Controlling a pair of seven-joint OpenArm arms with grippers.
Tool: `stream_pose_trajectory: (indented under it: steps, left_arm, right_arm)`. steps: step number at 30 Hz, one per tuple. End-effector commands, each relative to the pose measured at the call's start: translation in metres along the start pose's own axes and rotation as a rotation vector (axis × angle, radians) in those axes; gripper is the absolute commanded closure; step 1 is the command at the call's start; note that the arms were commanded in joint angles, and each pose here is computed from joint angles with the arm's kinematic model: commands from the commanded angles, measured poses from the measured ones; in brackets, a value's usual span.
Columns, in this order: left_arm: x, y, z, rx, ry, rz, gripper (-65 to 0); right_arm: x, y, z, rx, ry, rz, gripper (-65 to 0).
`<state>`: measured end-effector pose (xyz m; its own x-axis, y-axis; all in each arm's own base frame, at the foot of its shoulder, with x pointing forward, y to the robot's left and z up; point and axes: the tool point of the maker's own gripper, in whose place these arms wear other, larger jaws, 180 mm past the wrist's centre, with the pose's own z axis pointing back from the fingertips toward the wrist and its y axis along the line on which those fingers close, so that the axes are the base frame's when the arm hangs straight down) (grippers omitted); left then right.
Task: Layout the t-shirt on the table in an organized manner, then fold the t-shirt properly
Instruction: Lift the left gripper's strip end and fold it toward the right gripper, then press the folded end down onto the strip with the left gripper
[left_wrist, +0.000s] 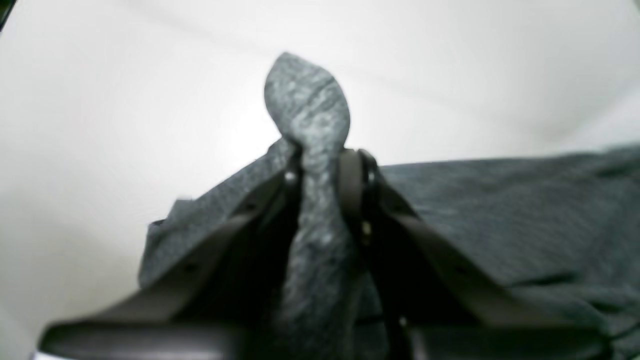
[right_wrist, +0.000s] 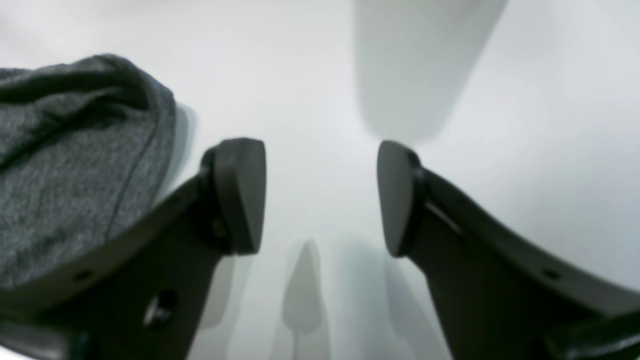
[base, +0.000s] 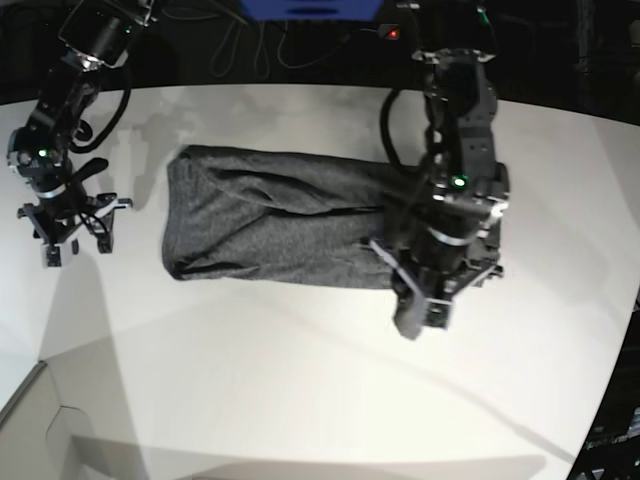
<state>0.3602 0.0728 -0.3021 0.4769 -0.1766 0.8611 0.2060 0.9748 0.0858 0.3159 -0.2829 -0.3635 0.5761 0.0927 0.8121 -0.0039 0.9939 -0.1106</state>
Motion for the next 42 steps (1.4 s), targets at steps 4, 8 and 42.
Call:
stream_pose_trajectory:
  steps: [4, 8, 42]
  left_arm:
    - [0.014, -0.028, 0.002, -0.040, -0.042, -0.075, -0.2]
    - [0.013, -0.039, 0.003, -0.053, -0.038, -0.126, -0.2]
    - [-0.024, -0.093, -0.028, -0.193, 0.085, -0.215, -1.0]
  right_arm:
    - [0.019, -0.008, 0.003, -0.013, -0.059, 0.012, -35.9]
    - [0.019, -0.007, 0.003, -0.012, -0.059, 0.010, -35.9]
    - [0.019, -0.008, 0.010, -0.020, -0.065, 0.028, -35.8]
